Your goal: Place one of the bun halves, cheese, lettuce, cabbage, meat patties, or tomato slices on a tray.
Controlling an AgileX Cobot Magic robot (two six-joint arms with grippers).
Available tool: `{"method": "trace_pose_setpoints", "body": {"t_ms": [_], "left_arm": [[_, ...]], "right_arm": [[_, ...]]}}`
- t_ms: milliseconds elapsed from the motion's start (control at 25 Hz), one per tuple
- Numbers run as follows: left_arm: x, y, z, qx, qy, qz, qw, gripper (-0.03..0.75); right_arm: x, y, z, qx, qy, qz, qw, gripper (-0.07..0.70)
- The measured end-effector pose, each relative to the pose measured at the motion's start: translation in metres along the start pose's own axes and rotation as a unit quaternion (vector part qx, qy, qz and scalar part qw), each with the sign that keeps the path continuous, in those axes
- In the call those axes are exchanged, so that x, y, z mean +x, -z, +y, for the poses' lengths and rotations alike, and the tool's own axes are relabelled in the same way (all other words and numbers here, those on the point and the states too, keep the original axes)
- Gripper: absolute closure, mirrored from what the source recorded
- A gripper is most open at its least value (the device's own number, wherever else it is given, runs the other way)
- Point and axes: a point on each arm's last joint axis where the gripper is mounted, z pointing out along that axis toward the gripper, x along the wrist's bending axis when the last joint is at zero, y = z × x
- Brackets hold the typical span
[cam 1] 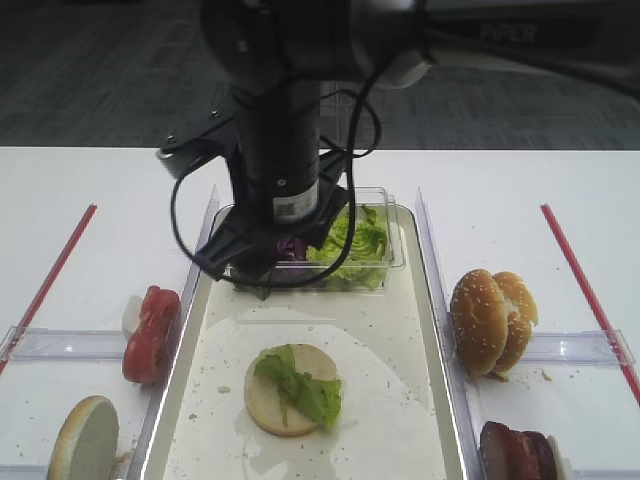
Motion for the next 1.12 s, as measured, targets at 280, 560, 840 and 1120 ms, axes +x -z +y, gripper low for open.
{"method": "trace_pose_setpoints", "body": {"t_ms": [280, 560, 840, 1120], "left_arm": [[0.000, 0.000, 0.000, 0.000, 0.000, 0.000, 1.0000, 0.099], [0.000, 0.000, 0.000, 0.000, 0.000, 0.000, 1.0000, 0.099], [0.000, 0.000, 0.000, 0.000, 0.000, 0.000, 1.0000, 0.099], [0.000, 0.000, 0.000, 0.000, 0.000, 0.000, 1.0000, 0.099]], "right_arm": [[-0.065, 0.000, -0.011, 0.002, -0.074, -0.012, 0.9972, 0.054], [-0.132, 0.002, -0.034, 0.004, -0.154, -0.024, 0.9878, 0.054], [-0.194, 0.005, -0.067, 0.006, -0.244, -0.036, 0.9692, 0.054], [-0.245, 0.010, -0.105, 0.008, -0.315, -0.048, 0.9478, 0.054]]}}
